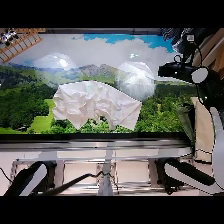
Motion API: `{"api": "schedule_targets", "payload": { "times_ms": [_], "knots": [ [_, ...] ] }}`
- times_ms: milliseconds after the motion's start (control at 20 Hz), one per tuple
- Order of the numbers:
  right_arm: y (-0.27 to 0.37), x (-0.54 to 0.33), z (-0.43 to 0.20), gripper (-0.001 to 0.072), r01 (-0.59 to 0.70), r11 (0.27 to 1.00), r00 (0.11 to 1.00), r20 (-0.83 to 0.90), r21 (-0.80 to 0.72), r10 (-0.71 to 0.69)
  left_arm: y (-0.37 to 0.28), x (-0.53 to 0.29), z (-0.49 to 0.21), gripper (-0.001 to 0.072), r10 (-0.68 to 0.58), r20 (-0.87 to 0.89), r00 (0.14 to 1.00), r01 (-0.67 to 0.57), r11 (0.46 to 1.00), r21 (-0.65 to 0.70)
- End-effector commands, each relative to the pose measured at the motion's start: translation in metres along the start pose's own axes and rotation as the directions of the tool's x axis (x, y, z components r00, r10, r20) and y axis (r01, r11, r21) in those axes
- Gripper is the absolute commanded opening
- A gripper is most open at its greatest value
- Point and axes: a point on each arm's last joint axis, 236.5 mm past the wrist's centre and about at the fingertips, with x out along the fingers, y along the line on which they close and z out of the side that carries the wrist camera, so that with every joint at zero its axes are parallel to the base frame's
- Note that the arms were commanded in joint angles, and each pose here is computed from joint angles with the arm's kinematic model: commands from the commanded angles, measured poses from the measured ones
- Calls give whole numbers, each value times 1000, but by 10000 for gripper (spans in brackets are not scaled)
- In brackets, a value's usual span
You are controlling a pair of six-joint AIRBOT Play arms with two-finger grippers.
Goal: Fold the clothes and pants, and hang the long-sleeved shirts on hangers.
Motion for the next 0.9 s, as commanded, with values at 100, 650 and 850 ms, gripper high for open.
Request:
{"api": "schedule_targets", "payload": {
  "times_ms": [100,650,850],
  "knots": [
    [1,0,0,22,-1,1000,1000,0,0,1,0,-1,1,6,1,2,1000,-1,1000,0],
    [9,0,8,22,-37,998,999,36,54,35,-29,4,22,28,-121,89,989,129,988,-87],
    [35,-2,1,57,-146,978,989,3,151,147,-74,22,14,696,-298,46,953,301,932,-200]
  ]
}}
